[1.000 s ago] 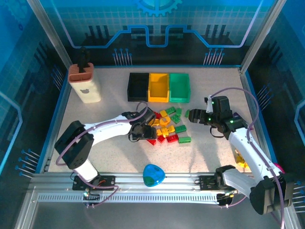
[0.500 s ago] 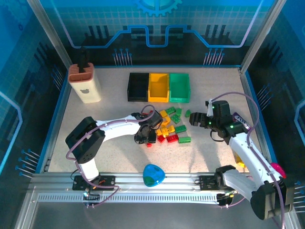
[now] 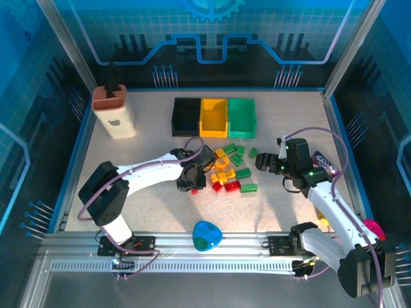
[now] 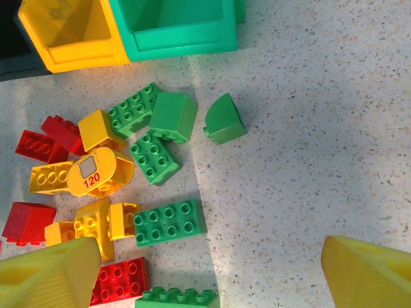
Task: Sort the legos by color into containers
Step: Pick up the lego from the middle-left of the table, then place the lego in the container.
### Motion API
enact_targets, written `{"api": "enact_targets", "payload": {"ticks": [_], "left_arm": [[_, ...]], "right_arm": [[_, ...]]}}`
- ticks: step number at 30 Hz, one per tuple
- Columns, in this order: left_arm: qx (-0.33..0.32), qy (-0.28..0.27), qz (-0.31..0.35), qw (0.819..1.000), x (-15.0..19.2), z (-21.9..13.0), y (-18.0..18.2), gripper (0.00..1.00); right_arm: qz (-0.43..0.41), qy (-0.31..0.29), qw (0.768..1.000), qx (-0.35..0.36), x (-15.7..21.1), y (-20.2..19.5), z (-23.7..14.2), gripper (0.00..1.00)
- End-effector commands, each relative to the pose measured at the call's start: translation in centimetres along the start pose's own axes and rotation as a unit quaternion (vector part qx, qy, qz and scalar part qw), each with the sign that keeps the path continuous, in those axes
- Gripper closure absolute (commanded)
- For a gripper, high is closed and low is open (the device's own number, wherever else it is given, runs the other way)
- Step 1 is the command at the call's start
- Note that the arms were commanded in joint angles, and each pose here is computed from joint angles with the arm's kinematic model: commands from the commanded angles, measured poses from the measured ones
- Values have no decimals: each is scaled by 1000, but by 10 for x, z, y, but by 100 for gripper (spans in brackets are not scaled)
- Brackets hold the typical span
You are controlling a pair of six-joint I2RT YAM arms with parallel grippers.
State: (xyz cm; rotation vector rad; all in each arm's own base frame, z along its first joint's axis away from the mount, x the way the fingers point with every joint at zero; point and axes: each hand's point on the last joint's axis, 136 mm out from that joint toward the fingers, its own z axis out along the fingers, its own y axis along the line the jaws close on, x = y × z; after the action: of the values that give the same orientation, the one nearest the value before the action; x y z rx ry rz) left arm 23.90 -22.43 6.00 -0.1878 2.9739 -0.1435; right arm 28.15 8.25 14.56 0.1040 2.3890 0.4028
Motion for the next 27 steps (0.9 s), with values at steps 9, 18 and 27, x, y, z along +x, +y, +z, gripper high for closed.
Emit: {"api": "enact_targets", "payload": {"ticks": [9,18,27], "left_arm": [[58,-99,-59,992,-118,-74,18,100],[71,-161,-85,981,-242,-78,30,98],[45,-165,-58,984,-310,-35,33,95]], "right_arm": [[-5,15,999,-33,11,11,6,11],[0,12,999,-40,8,17,-2,12],[-3,11,999,-45,8,24,-13,13]]}}
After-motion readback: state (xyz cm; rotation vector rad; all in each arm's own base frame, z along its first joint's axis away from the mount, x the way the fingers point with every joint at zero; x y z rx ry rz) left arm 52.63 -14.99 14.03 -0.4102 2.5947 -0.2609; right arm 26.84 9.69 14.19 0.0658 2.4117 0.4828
